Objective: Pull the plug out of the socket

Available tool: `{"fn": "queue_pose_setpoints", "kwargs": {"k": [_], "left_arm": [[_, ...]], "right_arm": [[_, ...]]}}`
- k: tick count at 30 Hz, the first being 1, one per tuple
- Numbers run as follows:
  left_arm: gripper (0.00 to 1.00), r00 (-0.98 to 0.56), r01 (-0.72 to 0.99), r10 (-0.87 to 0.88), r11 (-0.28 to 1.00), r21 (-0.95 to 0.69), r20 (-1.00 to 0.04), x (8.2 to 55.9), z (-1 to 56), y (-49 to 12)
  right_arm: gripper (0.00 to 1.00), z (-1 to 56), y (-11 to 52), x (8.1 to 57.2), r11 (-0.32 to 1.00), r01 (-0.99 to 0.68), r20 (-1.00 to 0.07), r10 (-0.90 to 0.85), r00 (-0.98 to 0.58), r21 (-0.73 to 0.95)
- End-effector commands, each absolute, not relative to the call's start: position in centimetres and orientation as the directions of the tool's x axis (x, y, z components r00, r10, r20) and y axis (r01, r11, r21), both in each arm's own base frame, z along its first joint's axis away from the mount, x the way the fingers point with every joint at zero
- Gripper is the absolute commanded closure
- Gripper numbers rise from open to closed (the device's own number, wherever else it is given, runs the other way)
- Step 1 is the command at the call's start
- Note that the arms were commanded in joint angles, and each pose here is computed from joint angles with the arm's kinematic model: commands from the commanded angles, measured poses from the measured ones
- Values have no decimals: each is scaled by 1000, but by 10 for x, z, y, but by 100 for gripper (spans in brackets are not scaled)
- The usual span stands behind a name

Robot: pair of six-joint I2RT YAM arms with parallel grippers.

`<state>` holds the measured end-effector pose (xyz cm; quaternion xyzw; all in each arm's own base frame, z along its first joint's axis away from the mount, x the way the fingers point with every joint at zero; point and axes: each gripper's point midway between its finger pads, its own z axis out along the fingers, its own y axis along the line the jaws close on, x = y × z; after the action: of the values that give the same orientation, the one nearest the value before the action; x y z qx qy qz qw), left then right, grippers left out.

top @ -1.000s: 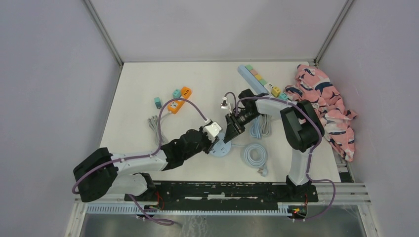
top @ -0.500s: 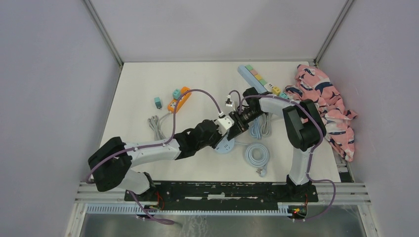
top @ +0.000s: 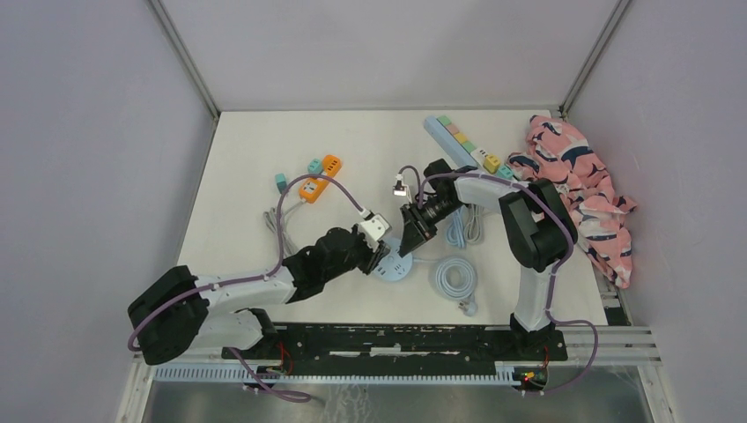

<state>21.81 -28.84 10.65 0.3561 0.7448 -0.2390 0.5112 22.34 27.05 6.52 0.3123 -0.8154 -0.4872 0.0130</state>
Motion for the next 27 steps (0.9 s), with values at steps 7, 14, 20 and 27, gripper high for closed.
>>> {"fn": "queue_pose_setpoints", "kwargs": {"k": [7,14,20,27], "left_arm": [[97,-264,661,340,745,87,-903,260,139,-316],[97,-241,701,236,713,-1,-941,245,158,-312],[97,-171,761,74,643,-84,-983,228,173,-304],[97,-206,755,131,652,-72,-970,234,170,-310]], "right_arm": [[100,80,268,241,338,-547,-345,-503,-793,766],[100,77,267,240,343,-539,-332,-506,-796,769],[100,81,269,239,326,-535,-336,-503,-796,780],[100,79,269,239,330,-531,-330,-504,-798,780]]}}
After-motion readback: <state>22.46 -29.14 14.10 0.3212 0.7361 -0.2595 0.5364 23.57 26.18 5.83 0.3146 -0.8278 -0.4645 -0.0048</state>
